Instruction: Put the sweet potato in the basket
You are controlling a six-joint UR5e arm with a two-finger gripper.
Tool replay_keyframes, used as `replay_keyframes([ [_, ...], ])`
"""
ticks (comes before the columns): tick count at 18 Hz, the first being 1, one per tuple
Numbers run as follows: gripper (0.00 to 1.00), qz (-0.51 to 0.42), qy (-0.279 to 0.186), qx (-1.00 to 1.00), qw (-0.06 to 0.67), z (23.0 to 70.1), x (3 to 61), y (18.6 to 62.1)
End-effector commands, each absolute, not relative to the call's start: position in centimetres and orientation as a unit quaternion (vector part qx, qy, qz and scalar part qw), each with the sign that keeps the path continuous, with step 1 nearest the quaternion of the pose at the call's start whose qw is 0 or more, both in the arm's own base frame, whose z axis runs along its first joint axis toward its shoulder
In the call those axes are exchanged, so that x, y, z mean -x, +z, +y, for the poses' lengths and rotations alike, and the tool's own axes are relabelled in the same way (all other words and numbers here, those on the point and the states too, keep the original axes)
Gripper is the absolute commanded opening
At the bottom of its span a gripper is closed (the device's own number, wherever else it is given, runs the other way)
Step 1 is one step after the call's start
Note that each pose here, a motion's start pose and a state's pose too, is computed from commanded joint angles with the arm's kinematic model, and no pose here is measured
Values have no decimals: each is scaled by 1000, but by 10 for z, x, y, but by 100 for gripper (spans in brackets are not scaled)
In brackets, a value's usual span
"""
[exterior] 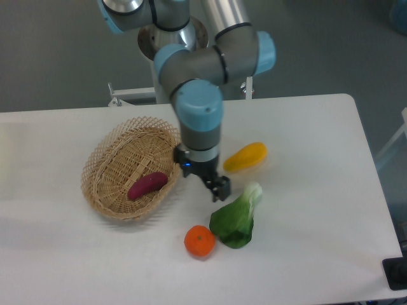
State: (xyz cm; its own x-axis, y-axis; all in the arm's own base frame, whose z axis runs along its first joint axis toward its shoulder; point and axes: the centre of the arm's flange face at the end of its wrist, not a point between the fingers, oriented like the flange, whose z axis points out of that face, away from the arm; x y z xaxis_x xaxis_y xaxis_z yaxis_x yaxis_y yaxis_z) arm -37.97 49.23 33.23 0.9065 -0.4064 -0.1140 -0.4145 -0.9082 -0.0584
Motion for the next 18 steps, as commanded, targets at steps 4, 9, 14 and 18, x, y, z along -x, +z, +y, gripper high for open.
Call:
replay_keyframes([
  [4,100,202,58,977,40,486,440,331],
  [9,100,170,75,982,44,473,518,335],
  [14,100,223,75,971,37,436,567,334],
  [18,100,212,66,974,31,426,600,338],
])
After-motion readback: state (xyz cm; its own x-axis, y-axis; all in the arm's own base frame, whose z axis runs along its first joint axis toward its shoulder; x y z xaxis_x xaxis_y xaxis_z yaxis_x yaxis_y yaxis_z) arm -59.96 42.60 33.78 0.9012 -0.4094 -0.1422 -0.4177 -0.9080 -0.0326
